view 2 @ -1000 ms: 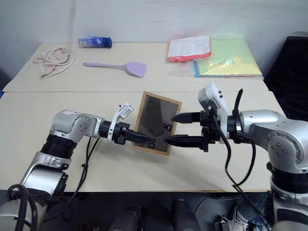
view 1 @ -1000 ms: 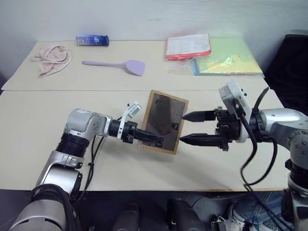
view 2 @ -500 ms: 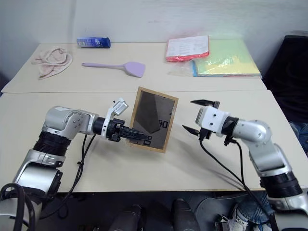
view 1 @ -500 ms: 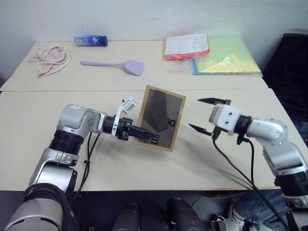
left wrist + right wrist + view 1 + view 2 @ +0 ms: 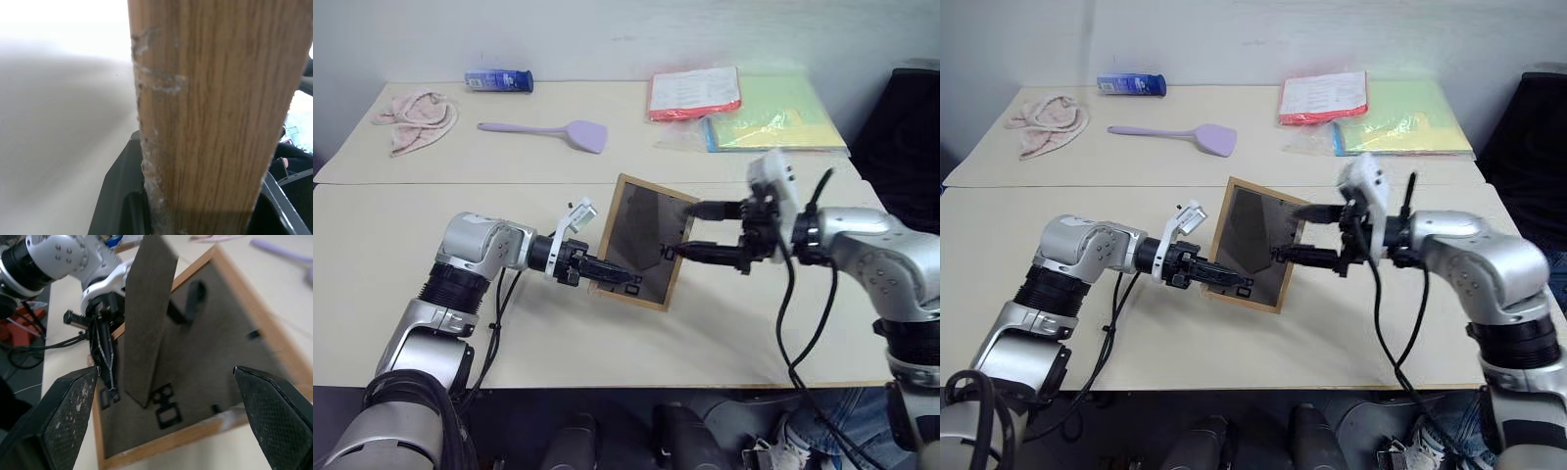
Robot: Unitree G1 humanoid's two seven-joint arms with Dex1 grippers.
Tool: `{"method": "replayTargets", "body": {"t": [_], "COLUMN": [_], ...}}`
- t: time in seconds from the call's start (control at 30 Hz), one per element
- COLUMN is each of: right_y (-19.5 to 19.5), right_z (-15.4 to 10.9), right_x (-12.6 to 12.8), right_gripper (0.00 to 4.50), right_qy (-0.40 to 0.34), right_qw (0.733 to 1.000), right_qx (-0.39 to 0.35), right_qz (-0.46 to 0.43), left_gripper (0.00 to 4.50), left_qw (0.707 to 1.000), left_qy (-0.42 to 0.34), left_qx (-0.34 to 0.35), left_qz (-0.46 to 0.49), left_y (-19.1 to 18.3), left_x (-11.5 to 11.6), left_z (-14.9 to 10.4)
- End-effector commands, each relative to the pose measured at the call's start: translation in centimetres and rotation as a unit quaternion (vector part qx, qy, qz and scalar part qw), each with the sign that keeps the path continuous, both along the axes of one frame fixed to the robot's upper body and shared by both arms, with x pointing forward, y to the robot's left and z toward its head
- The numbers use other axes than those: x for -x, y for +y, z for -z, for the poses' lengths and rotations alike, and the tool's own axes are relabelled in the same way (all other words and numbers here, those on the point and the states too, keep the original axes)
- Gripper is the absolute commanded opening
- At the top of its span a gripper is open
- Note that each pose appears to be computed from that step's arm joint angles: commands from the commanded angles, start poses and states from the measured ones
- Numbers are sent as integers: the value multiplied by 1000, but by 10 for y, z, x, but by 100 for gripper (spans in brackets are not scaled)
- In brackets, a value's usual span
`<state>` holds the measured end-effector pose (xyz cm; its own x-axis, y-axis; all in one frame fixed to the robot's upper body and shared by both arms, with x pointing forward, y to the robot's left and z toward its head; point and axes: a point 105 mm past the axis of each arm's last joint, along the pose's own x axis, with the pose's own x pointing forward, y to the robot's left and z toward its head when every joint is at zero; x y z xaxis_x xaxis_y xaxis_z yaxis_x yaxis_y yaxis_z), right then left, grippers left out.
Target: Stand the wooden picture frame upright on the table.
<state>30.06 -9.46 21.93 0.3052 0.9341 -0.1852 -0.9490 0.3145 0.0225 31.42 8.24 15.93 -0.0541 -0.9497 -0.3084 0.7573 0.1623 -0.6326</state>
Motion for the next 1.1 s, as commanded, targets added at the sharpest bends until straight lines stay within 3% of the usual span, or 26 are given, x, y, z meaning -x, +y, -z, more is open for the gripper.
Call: {"method": "replayTargets", "body": {"t": [0.03, 0.4, 0.53, 0.73, 0.83, 0.97, 1.1], "right_y": [19, 17, -18, -63, -75, -59, -37], "right_z": [-17, -25, -2, 7, 3, 0, 3], "right_x": [29, 60, 30, 21, -3, -20, -27], "right_gripper": [450, 450, 450, 450, 450, 450, 450], "right_qy": [-21, -14, -86, -179, -365, -625, -745], "right_qw": [997, 994, 991, 962, 885, 712, 600], "right_qx": [-16, -18, 103, 199, 270, 315, 292], "right_qz": [-79, -106, 17, 63, 104, 59, 15], "left_gripper": [125, 125, 125, 125, 125, 125, 125], "left_qw": [999, 999, 999, 999, 999, 999, 999], "left_qy": [-28, -30, -30, -29, -28, -26, -20], "left_qx": [23, 21, 28, 28, 30, 35, 41], "left_qz": [14, 4, 7, 13, 18, 25, 28], "left_y": [-4, -1, -3, -3, -3, -6, -7], "left_x": [-1, -7, -8, -5, -2, -1, 0], "left_z": [-18, -15, -19, -20, -23, -27, -32]}}
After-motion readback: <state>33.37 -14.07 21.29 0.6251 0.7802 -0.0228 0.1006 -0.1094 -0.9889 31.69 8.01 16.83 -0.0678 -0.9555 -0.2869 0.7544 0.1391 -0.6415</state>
